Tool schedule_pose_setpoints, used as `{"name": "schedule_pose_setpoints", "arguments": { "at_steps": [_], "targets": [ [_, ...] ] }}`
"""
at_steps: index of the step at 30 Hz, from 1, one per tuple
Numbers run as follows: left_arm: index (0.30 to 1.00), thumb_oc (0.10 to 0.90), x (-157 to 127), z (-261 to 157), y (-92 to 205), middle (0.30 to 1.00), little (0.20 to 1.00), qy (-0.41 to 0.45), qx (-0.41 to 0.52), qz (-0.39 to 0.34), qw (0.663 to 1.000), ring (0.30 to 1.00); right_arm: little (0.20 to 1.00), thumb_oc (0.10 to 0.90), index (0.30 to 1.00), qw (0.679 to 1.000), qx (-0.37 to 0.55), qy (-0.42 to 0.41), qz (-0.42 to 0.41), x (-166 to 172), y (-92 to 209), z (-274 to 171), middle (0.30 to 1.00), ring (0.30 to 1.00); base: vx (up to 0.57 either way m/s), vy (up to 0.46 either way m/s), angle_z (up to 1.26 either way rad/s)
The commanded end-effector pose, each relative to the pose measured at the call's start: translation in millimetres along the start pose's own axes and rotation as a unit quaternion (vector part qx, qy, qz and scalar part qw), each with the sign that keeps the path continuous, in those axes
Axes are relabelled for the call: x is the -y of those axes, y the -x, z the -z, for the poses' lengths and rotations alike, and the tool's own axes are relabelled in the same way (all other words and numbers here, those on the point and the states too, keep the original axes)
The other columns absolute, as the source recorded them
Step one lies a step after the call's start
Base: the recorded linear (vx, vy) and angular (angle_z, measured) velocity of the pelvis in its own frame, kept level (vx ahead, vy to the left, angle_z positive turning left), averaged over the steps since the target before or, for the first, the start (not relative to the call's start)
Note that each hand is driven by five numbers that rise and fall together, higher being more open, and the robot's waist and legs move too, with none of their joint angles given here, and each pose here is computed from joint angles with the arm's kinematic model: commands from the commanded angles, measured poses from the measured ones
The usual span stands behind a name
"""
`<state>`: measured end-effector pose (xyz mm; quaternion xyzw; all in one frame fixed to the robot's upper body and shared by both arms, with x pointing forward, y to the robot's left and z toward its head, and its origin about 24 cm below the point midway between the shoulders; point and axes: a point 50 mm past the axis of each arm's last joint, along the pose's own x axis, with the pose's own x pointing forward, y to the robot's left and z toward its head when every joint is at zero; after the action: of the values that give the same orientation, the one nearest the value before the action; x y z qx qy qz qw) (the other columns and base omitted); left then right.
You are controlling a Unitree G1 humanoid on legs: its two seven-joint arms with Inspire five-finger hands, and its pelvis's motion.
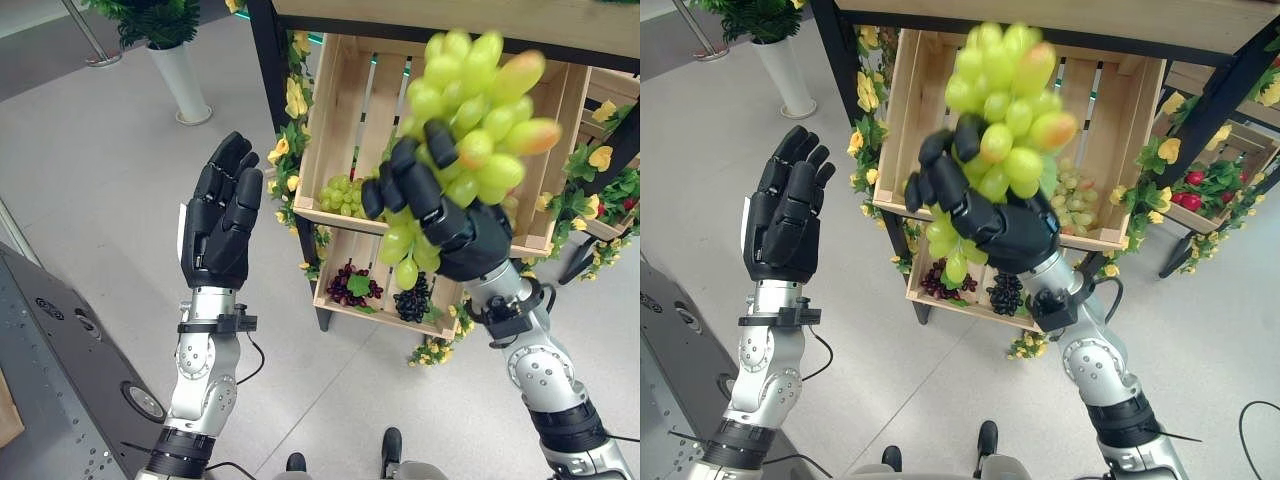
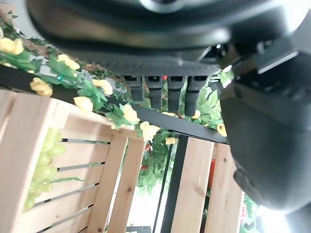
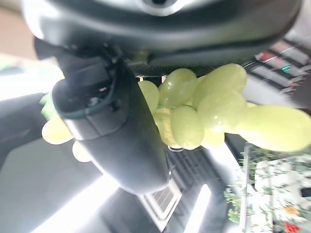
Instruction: Pick up the fruits from the basket on one side to the basket on the other side
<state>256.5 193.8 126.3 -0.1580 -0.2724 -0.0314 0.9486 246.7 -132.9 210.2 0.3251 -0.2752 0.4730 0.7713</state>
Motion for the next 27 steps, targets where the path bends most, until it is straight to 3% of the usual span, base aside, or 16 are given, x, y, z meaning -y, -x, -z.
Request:
{"name": "schedule_pose_setpoints", "arguments": {
  "at_steps": [1,9,17,27],
  "targets": [
    [0.9,0.8,11,-28,-27,0.9,0.9,-0.015,0.079,0.049,0.996,0.9,0.3,0.4,0.3,0.988,0.15,0.027,0.019,-3,-14,-42,0.3,0.3,0.07,0.023,0.0],
    [0.9,0.8,5,-19,-22,0.9,0.9,-0.01,0.045,0.046,0.998,0.9,0.3,0.4,0.3,0.966,0.077,0.059,0.24,57,1,-39,0.3,0.3,0.08,0.01,0.01],
    [0.9,0.8,5,-9,-17,0.9,0.9,-0.001,0.014,0.047,0.999,0.9,0.3,0.4,0.3,0.928,0.016,0.095,0.36,103,17,-41,0.3,0.3,0.06,0.0,0.02],
    [0.9,0.8,10,-5,-20,0.9,0.9,0.008,-0.004,0.065,0.998,0.9,0.3,0.4,0.3,0.841,-0.026,0.184,0.508,151,36,-69,0.3,0.3,0.01,-0.008,0.11]
  ]
}}
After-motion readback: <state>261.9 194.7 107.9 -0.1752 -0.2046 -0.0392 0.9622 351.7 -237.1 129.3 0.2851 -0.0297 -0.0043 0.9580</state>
